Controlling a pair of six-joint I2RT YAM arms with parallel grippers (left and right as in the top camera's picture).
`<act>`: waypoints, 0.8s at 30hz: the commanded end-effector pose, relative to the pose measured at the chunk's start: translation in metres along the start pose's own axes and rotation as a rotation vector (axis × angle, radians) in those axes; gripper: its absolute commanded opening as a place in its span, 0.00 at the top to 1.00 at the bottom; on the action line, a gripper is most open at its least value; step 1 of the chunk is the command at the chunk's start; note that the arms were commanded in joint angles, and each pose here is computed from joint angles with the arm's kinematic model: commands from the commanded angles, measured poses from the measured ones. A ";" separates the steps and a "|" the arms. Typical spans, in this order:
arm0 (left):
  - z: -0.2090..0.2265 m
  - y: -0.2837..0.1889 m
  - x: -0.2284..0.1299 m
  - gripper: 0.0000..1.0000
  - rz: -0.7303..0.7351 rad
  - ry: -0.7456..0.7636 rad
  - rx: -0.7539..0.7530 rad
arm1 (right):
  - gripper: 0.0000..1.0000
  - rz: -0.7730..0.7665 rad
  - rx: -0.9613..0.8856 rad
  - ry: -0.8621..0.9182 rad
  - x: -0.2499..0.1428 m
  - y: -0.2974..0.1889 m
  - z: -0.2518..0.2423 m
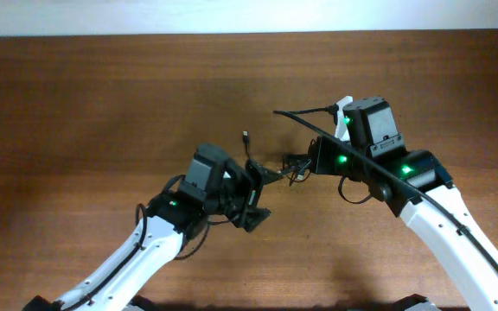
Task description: Untangle cables
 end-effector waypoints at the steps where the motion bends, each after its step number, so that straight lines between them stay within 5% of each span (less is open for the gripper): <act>1: 0.008 0.017 -0.003 0.20 -0.029 -0.189 0.058 | 0.96 -0.031 0.007 0.007 0.007 -0.005 0.003; 5: -0.009 0.050 0.005 0.38 -0.002 -0.130 -0.062 | 0.96 -0.012 -0.010 0.012 0.003 -0.005 0.001; 9: 0.006 0.071 0.016 0.54 0.000 -0.214 -0.022 | 0.96 0.005 -0.025 0.016 0.001 -0.005 -0.002; 18: 0.000 0.071 0.017 0.60 0.001 -0.196 -0.055 | 0.96 0.006 -0.027 0.017 0.000 -0.005 -0.002; 20: 0.000 0.071 0.018 0.82 -0.017 -0.195 -0.059 | 0.96 0.009 -0.024 0.017 0.000 -0.005 -0.002; 24: -0.011 0.070 0.019 0.75 -0.023 -0.160 -0.122 | 0.96 0.014 -0.029 0.019 -0.001 -0.005 -0.003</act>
Point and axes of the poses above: each gripper's point midway between its finger pads, its own y axis out along the fingers, its own z axis along the line the jaws close on, x = y × z, the point moved 8 cm from there along -y, back along the fingers, and after that the axes turned 13 degrees about y, right-handed, at the moved point
